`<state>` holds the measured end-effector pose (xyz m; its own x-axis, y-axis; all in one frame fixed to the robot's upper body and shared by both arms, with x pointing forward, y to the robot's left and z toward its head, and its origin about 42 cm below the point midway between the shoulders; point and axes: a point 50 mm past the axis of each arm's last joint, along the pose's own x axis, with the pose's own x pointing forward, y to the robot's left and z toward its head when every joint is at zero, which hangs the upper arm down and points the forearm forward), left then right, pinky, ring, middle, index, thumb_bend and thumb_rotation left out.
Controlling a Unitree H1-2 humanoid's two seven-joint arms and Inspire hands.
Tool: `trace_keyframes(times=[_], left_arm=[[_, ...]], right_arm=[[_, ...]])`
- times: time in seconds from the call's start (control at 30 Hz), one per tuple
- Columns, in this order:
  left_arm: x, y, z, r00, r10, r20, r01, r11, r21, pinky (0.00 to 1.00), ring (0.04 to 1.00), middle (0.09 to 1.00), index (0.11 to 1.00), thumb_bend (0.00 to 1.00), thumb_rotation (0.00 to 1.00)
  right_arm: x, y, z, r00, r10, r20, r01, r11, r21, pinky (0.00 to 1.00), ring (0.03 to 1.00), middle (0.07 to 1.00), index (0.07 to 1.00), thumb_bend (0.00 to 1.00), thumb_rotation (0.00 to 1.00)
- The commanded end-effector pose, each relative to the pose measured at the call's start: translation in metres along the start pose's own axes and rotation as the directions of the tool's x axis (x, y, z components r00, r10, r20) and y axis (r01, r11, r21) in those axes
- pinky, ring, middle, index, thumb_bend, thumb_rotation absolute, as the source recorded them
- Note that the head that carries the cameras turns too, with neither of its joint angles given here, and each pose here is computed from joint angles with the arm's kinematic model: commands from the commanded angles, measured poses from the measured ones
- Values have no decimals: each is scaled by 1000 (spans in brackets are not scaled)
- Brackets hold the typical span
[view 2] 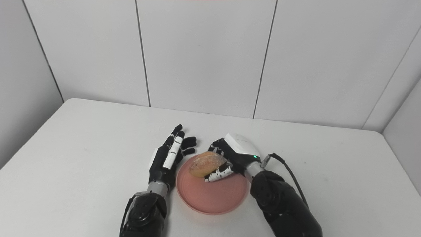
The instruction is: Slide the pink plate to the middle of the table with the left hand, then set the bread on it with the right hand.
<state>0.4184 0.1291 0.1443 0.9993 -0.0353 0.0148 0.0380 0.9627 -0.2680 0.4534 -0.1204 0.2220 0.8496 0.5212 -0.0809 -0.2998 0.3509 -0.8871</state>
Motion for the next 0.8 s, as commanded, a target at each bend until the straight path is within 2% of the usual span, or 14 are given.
trace_keyframes(times=[0.0, 0.17, 0.3, 0.4, 0.43, 0.47, 0.53, 0.6, 0.63, 0.67, 0.7, 0.77], left_arm=[[-10, 3, -26, 992, 37, -124, -40, 999, -21, 701, 686, 642, 887, 573, 672], [-9, 2, -26, 991, 34, -130, -36, 999, -19, 706, 684, 637, 888, 560, 693], [-9, 2, -28, 991, 32, -130, -36, 999, -28, 715, 682, 624, 891, 557, 688], [-10, 2, -28, 991, 32, -131, -36, 999, -30, 713, 670, 623, 891, 557, 680], [-10, 2, -29, 991, 31, -131, -35, 999, -30, 718, 671, 630, 890, 563, 680], [-10, 3, -29, 991, 28, -130, -33, 999, -31, 720, 672, 633, 890, 565, 680], [-10, 3, -29, 991, 27, -131, -31, 999, -33, 732, 671, 636, 890, 564, 677], [-10, 4, -29, 991, 30, -134, -34, 999, -28, 717, 667, 639, 885, 559, 684], [-10, 4, -28, 990, 30, -135, -34, 999, -26, 706, 664, 639, 882, 559, 687], [-10, 4, -28, 990, 32, -137, -36, 999, -27, 700, 663, 643, 881, 557, 689], [-10, 5, -28, 990, 33, -139, -37, 999, -28, 689, 661, 650, 882, 558, 687], [-10, 5, -29, 990, 32, -139, -37, 999, -32, 673, 659, 658, 884, 558, 686]], right_arm=[[4, -29, 17, 999, -16, 48, 19, 997, -73, 244, 329, 436, 506, 520, 1], [-1, -33, 22, 996, 55, 70, -43, 987, -155, 253, 338, 433, 509, 522, 0], [-4, -36, 24, 995, 68, 75, -54, 983, -175, 224, 298, 412, 513, 520, 2], [-6, -38, 24, 994, 71, 79, -55, 981, -188, 233, 308, 412, 520, 521, 6], [-6, -38, 24, 994, 70, 80, -53, 980, -193, 288, 372, 436, 518, 524, 10], [-8, -39, 25, 994, 67, 81, -49, 979, -199, 307, 394, 445, 518, 525, 11], [-10, -41, 25, 995, 59, 84, -40, 978, -206, 353, 444, 521, 499, 523, 122], [-12, -45, 26, 994, 45, 97, -23, 977, -214, 384, 470, 542, 495, 521, 155], [-13, -46, 26, 994, 39, 103, -16, 976, -216, 402, 484, 553, 555, 772, 282], [-14, -48, 26, 994, 32, 107, -8, 976, -220, 412, 492, 559, 579, 867, 327], [-14, -50, 27, 994, 27, 110, -2, 975, -223, 425, 502, 567, 597, 925, 352], [-15, -54, 27, 993, 18, 115, 9, 974, -228, 437, 510, 574, 614, 980, 373]])
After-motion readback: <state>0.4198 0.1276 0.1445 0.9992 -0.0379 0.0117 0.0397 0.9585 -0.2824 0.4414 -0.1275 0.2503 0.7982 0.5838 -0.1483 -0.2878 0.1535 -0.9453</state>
